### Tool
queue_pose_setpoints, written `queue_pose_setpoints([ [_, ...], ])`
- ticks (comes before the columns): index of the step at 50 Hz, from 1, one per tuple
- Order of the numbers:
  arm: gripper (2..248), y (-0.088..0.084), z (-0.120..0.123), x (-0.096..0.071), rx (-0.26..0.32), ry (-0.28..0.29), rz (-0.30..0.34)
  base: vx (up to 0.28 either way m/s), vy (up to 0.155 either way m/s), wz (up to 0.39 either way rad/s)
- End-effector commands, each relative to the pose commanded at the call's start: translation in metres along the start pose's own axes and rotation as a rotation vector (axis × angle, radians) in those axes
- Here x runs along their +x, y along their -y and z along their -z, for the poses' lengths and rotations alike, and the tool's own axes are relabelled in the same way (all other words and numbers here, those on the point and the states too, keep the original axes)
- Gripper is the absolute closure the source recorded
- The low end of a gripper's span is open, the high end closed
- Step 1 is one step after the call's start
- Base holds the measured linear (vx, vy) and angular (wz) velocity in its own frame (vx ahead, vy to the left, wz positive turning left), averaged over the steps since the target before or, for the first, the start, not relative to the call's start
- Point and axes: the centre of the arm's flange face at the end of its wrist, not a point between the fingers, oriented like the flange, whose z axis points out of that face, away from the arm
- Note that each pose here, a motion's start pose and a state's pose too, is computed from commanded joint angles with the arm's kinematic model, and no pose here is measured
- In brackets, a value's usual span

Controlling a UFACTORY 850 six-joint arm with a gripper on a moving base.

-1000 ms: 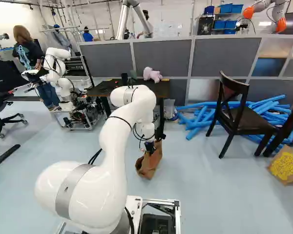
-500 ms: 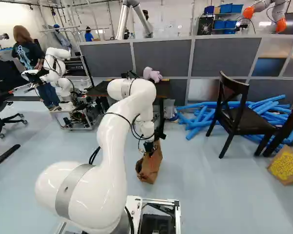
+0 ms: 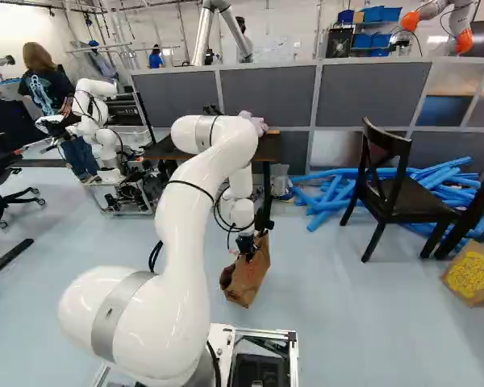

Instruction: Pick up the bag on the ground and place it on the table

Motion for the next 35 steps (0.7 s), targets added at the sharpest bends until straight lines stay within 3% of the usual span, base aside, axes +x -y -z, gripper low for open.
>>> queue_pose_setpoints([
  [35, 229, -0.029, 0.05, -0.056, -0.017, 0.05, 0.116, 0.0, 0.0, 0.0],
])
